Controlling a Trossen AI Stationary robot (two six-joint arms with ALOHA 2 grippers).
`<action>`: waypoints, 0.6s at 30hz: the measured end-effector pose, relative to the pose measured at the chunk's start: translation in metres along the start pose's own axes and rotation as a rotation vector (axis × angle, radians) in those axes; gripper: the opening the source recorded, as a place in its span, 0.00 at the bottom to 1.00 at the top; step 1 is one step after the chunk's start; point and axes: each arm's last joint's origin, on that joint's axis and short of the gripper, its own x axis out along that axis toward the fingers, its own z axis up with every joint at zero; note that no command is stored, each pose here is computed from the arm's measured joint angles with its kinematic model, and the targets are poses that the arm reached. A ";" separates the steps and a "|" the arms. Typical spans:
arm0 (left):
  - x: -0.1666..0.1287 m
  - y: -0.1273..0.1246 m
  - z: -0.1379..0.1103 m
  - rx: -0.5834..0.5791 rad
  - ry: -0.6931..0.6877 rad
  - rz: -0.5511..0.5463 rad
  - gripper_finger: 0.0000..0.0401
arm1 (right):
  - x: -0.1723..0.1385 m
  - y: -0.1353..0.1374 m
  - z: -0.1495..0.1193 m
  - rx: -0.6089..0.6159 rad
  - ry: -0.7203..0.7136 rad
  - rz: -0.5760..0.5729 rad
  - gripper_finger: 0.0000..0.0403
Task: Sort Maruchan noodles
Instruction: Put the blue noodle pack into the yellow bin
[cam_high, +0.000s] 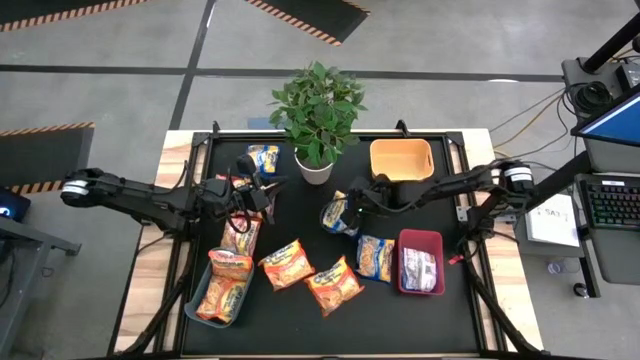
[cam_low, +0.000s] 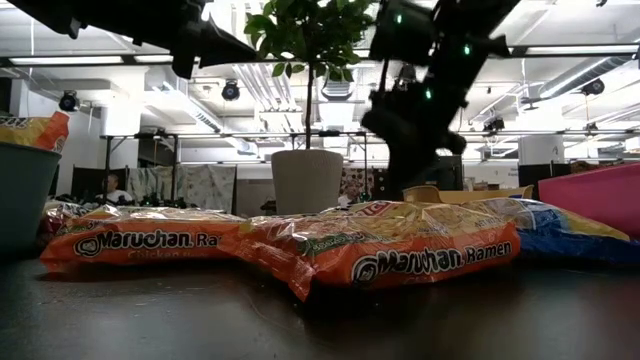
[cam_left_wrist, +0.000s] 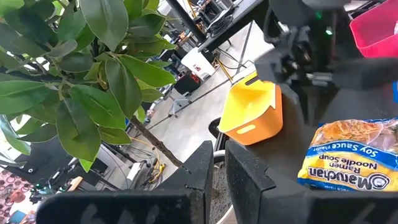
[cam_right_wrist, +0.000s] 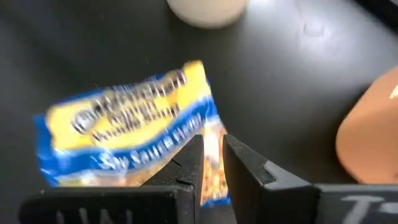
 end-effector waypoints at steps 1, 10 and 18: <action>0.000 0.000 0.000 0.001 0.002 -0.002 0.06 | 0.006 0.001 -0.004 0.005 0.019 -0.012 0.13; 0.000 -0.001 -0.001 -0.029 0.003 -0.019 0.06 | 0.018 0.016 -0.016 0.009 0.111 0.068 0.13; 0.002 -0.016 -0.003 -0.156 -0.074 -0.284 0.06 | -0.028 0.004 0.000 0.010 0.150 0.119 0.13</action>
